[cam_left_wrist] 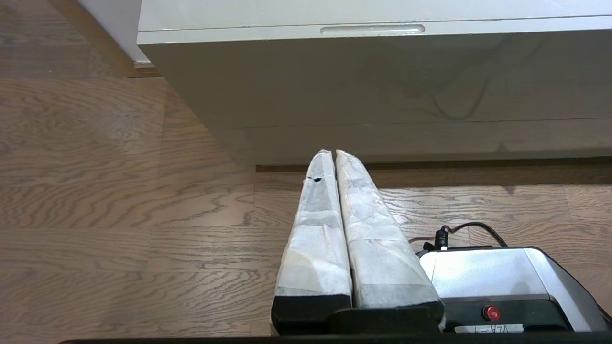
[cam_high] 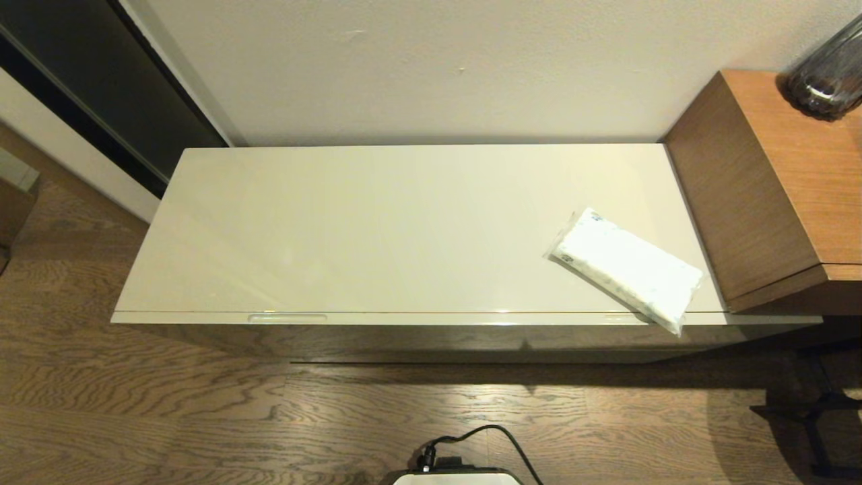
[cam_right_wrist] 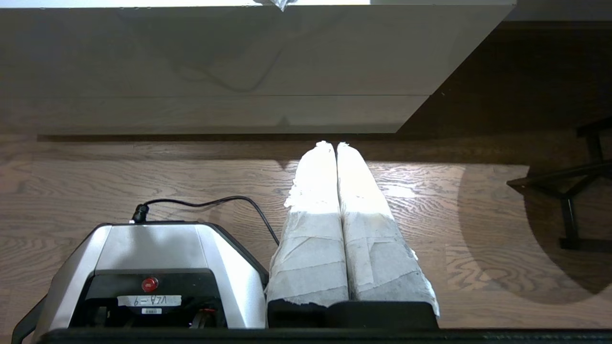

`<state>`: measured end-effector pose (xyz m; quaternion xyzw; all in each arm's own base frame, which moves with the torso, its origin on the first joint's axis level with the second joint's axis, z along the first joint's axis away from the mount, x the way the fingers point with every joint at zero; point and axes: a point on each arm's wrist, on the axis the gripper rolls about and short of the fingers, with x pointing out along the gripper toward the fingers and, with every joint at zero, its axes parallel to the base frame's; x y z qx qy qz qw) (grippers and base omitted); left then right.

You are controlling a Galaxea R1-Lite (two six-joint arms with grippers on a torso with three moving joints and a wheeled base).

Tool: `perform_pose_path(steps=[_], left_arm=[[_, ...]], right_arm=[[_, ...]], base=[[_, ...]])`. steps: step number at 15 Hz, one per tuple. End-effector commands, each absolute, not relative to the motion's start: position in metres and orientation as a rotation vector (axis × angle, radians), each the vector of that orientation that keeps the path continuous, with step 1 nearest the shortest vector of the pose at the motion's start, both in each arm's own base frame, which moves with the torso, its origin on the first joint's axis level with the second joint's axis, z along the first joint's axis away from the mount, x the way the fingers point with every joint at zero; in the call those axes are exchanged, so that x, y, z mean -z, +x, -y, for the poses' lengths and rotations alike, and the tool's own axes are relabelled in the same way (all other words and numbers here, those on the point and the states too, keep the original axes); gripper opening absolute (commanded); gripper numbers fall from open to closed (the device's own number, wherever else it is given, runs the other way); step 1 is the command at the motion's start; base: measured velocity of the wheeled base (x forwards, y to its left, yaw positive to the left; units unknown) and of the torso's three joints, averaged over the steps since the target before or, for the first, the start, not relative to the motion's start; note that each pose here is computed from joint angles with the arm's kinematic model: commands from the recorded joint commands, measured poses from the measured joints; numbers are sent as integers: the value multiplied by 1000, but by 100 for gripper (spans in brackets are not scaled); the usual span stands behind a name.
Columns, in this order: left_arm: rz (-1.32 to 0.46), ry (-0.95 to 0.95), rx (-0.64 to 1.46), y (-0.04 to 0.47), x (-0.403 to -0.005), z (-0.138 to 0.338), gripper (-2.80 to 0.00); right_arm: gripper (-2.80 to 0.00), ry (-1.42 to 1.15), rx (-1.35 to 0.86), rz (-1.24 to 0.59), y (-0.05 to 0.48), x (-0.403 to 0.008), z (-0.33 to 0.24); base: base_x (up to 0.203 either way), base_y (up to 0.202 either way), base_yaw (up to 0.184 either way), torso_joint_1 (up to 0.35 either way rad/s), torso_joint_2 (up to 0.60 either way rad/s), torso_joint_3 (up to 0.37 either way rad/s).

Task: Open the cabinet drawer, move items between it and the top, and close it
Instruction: Open the drawer

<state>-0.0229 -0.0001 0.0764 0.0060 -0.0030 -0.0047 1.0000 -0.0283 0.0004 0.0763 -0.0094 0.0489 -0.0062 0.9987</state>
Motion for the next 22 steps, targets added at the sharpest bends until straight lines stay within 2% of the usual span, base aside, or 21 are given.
perform_pose_path(steps=[1,15,17,19,20,22], left_arm=[[6,12,9,-23,-76,0,-280],[6,11,8,-23,-76,0,-280],[6,11,8,-23,-76,0,-280],[6,11,6,-23,-76,0,-280],[5,11,6,-23,-76,0,-280],[6,11,6,-23,-76,0,-280]], right_arm=[[-280,-19,14,-99,-28,-76,0],[-280,-47,7,-95,-29,-78,-1],[-280,-47,-20,-67,-38,-101,-1],[-280,-20,-71,-77,-53,-142,-3],[-280,10,-85,-120,-58,-159,-3],[-280,59,-93,-320,-45,-174,-4]], base=[[0,0,0,0,0,0],[0,0,0,0,0,0],[0,0,0,0,0,0],[0,0,0,0,0,0],[0,0,0,0,0,0],[0,0,0,0,0,0]])
